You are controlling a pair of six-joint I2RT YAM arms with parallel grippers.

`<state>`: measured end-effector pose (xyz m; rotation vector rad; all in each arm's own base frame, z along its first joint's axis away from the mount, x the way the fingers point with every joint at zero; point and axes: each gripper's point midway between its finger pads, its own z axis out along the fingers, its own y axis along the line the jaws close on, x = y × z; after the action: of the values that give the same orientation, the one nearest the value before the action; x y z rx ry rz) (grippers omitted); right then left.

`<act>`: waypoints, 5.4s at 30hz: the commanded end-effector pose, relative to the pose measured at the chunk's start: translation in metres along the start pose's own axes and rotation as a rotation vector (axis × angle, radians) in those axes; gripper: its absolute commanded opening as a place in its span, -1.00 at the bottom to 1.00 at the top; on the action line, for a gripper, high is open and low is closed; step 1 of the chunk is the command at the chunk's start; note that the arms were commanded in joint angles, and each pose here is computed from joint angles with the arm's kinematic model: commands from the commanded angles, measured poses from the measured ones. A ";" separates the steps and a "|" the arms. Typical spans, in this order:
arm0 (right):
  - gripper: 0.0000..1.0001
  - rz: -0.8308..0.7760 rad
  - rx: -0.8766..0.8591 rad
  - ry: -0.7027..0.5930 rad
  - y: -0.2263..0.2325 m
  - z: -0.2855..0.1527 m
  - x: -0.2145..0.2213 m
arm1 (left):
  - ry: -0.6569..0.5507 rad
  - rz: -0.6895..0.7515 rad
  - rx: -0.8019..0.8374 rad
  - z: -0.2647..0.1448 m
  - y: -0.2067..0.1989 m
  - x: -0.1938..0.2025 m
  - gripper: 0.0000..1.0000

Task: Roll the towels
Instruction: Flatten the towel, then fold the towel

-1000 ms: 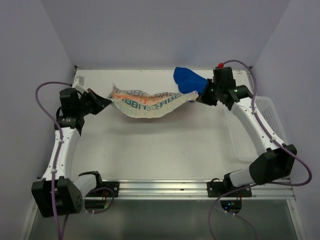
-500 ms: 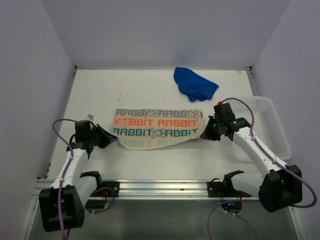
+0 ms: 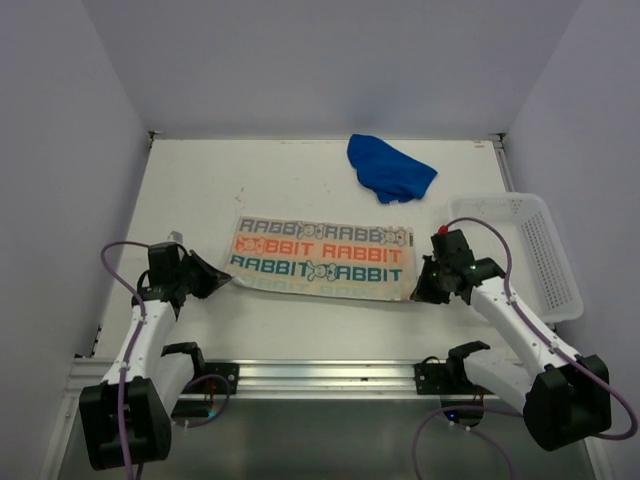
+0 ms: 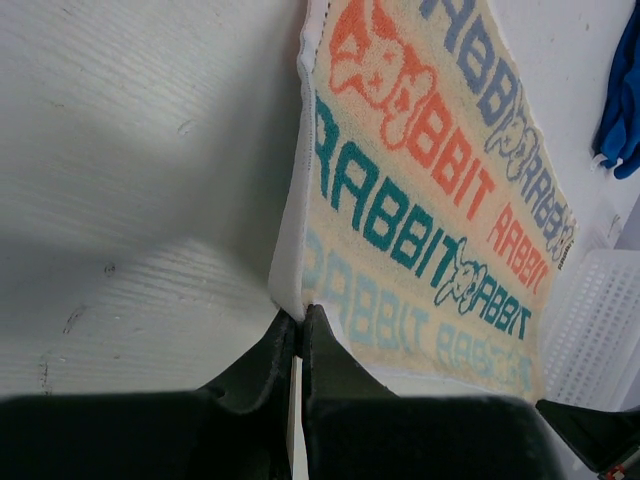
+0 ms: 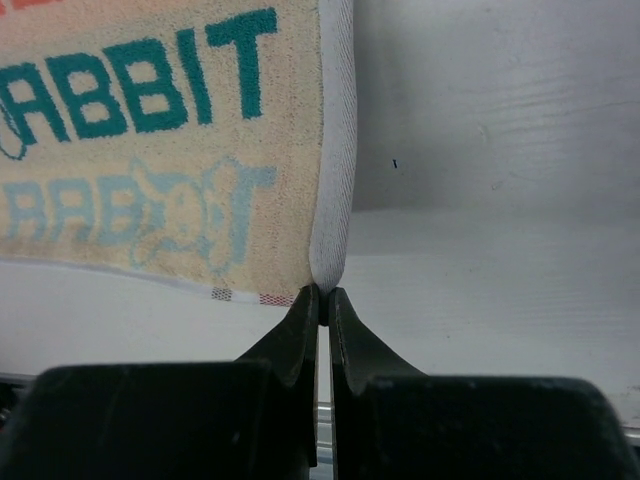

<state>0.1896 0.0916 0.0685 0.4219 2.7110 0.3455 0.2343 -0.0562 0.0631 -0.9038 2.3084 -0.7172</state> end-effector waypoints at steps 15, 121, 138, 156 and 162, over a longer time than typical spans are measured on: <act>-1.00 0.011 0.018 -0.071 0.014 -0.013 -0.038 | -0.122 -0.056 0.062 -0.002 -0.029 -0.040 -1.00; -1.00 0.373 0.191 -0.244 0.014 0.040 -0.172 | -0.215 -0.177 0.020 0.129 -0.120 -0.160 -1.00; -0.47 0.365 0.213 -0.202 0.014 0.063 -0.179 | -0.201 -0.142 0.017 0.149 -0.117 -0.162 -0.86; -0.05 0.339 0.222 -0.193 0.015 0.070 -0.196 | -0.175 -0.082 0.047 0.167 -0.136 -0.163 -0.14; -0.03 0.341 0.230 -0.186 0.012 0.074 -0.200 | -0.159 -0.079 0.036 0.177 -0.136 -0.166 -0.13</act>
<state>0.3897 0.0558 0.0632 0.9470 2.5163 0.0997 0.4926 -0.0704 0.0649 -1.0661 2.1546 -0.6894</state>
